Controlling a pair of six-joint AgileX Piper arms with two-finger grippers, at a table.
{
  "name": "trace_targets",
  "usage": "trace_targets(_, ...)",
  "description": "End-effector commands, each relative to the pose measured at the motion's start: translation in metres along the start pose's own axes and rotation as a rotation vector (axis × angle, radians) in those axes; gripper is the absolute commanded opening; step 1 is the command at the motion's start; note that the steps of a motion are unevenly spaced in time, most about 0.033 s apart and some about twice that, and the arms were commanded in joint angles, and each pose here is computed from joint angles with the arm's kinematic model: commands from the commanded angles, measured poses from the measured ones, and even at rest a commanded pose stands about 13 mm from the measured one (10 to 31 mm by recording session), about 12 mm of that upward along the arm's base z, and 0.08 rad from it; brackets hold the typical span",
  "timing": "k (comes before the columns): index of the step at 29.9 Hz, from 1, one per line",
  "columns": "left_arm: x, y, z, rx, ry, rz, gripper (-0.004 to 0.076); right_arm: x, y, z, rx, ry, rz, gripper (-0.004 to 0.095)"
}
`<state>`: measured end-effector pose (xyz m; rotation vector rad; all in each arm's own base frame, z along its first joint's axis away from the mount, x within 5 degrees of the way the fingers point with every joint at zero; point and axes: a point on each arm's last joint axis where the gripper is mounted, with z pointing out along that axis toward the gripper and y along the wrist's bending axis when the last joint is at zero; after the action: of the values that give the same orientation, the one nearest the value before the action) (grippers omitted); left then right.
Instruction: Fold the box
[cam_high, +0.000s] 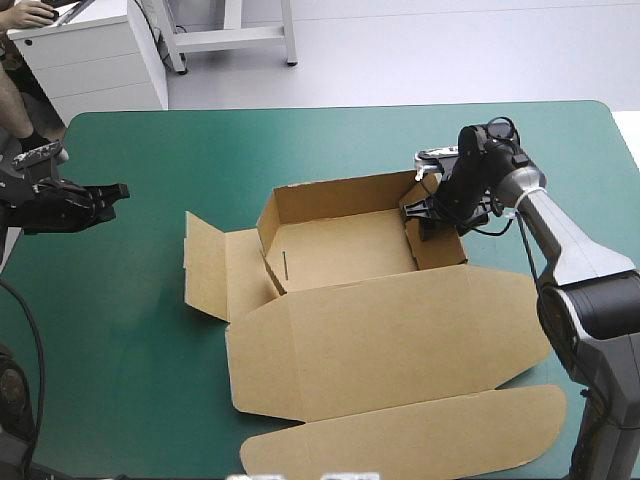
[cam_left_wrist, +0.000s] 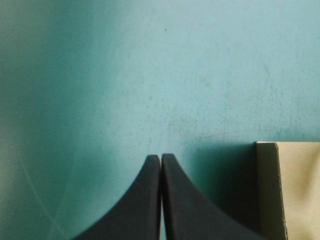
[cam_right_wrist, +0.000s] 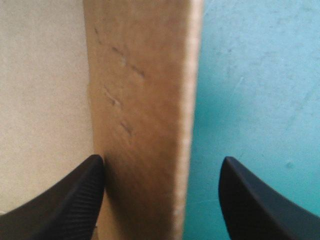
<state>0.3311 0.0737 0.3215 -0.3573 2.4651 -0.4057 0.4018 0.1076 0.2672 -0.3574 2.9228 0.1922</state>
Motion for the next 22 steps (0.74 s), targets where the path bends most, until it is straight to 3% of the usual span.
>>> trace_targets(1,-0.008,-0.010,-0.020,0.021,-0.098,0.009,-0.0010,0.001,0.004,-0.030,-0.016,-0.061,-0.012,0.0444)
trace_targets(5,-0.008,-0.010,-0.020,0.019,-0.098,0.010,-0.0010,0.001,0.004,-0.030,-0.020,-0.061,-0.024,0.0038)
trace_targets(6,-0.008,-0.010,-0.020,0.019,-0.098,0.010,-0.0010,0.001,0.004,-0.030,-0.020,-0.061,-0.030,-0.0016)
trace_targets(12,-0.007,-0.010,-0.020,0.021,-0.087,0.035,-0.0010,0.008,0.006,-0.058,-0.007,-0.125,-0.041,-0.0014)
trace_targets(22,-0.003,-0.006,-0.019,-0.027,-0.044,0.077,-0.0010,0.067,0.024,-0.187,-0.050,-0.447,-0.087,-0.0015)
